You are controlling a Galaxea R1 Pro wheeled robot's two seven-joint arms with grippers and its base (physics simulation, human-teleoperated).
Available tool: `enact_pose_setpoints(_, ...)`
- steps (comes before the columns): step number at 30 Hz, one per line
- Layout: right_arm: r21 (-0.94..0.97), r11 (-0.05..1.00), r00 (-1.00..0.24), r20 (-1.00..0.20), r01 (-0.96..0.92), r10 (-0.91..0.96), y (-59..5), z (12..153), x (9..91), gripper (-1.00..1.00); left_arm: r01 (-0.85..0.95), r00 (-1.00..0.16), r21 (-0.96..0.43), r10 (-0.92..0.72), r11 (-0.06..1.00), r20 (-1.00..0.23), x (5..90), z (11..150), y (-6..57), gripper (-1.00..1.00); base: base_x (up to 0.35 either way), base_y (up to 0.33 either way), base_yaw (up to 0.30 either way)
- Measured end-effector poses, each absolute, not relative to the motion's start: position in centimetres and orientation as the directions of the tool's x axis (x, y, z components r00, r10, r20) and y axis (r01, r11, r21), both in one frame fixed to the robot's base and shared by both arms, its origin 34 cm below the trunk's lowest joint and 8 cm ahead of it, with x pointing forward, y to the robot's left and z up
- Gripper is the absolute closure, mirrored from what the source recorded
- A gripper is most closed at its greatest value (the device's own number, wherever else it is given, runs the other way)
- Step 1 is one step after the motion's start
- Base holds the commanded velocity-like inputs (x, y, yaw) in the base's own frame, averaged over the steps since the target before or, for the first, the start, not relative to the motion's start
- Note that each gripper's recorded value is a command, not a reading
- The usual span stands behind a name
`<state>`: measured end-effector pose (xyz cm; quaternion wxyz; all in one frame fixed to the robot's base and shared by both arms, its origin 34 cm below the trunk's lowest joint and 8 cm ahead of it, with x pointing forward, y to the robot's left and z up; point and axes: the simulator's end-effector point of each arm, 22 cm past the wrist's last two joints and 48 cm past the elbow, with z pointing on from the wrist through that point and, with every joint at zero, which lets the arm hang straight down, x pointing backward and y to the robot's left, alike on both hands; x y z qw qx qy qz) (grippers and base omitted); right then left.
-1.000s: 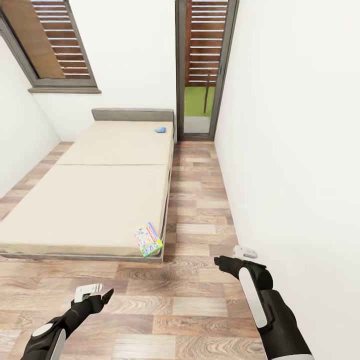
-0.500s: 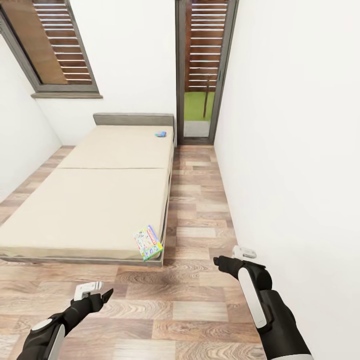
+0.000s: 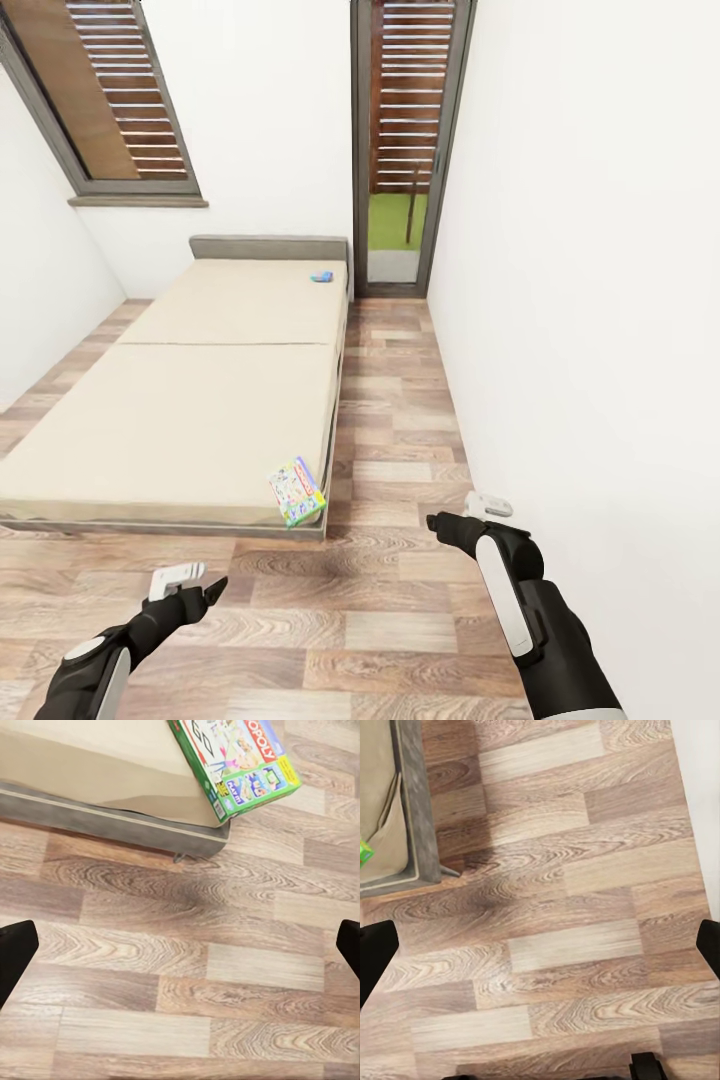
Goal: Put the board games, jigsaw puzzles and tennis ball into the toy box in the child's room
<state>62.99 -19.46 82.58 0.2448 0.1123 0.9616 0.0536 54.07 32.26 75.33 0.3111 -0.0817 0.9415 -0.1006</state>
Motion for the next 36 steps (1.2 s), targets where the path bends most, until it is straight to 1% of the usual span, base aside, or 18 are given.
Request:
enact_pose_setpoints(20, 0.160, 0.969, -0.847, -0.475, 0.187, 0.241, -19.4, 83.7, 63.2, -1.00, -0.068, -0.775, -0.244, -0.205, 0.967, -0.598, 55.1, 76.9, 31.5, -1.00, 0.000, 0.000, 0.000)
enact_pose_setpoints(30, 0.170, 0.966, -0.819, -0.514, 0.195, 0.256, -19.5, 84.6, 64.0, -1.00, -0.044, -0.770, -0.247, -0.190, 0.968, -0.610, 55.5, 77.6, 30.8, -1.00, 0.000, 0.001, 0.000)
enact_pose_setpoints(36, 0.174, 0.965, -0.811, -0.525, 0.195, 0.259, -19.5, 85.2, 64.2, -1.00, -0.041, -0.764, -0.248, -0.190, 0.968, -0.616, 55.7, 78.0, 30.7, -1.00, 0.000, 0.093, 0.000)
